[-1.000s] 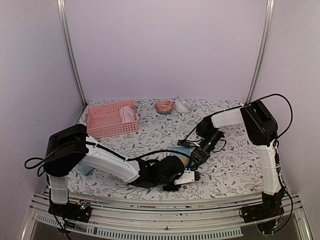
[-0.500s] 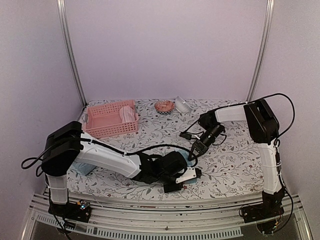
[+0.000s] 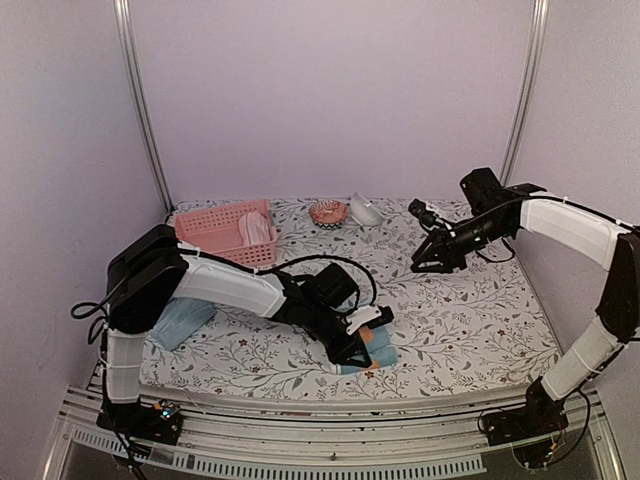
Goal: Roll the towels
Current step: Roll the towel at the center of the board.
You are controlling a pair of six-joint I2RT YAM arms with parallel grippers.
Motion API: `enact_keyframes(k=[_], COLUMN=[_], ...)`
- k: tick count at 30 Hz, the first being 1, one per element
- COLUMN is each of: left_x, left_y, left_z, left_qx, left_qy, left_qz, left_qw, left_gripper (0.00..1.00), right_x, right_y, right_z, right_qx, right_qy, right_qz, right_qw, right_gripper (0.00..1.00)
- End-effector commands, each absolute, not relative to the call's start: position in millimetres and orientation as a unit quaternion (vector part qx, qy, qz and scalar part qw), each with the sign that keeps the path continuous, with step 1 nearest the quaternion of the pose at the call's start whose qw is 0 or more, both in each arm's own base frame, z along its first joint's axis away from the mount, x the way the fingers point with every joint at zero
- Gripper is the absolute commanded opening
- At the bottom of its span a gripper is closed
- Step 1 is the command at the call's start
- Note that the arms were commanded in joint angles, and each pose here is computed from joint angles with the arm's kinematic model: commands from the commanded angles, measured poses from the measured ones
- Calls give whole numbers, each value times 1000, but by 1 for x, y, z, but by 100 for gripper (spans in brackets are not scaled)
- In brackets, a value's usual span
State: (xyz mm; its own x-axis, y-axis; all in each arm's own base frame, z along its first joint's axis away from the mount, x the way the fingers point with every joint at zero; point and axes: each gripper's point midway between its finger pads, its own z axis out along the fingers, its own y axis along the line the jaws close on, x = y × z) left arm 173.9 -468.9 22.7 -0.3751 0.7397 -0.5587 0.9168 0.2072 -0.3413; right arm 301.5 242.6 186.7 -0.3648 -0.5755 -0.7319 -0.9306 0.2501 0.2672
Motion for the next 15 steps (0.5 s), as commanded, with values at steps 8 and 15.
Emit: enact_keyframes(k=[8, 15], left_x=[185, 187], left_y=[-439, -435], left_z=[-32, -40], left_qx=[393, 373], left_qy=[830, 832], left_qz=[-394, -407], left_qw=[-28, -50], left_gripper=[9, 10], right_x=[217, 196], right_y=[256, 291], right_z=[131, 86], right_qx=[-660, -730], right_qy=[663, 620], right_qz=[256, 163], right_qw=[246, 238], right_gripper=[48, 49])
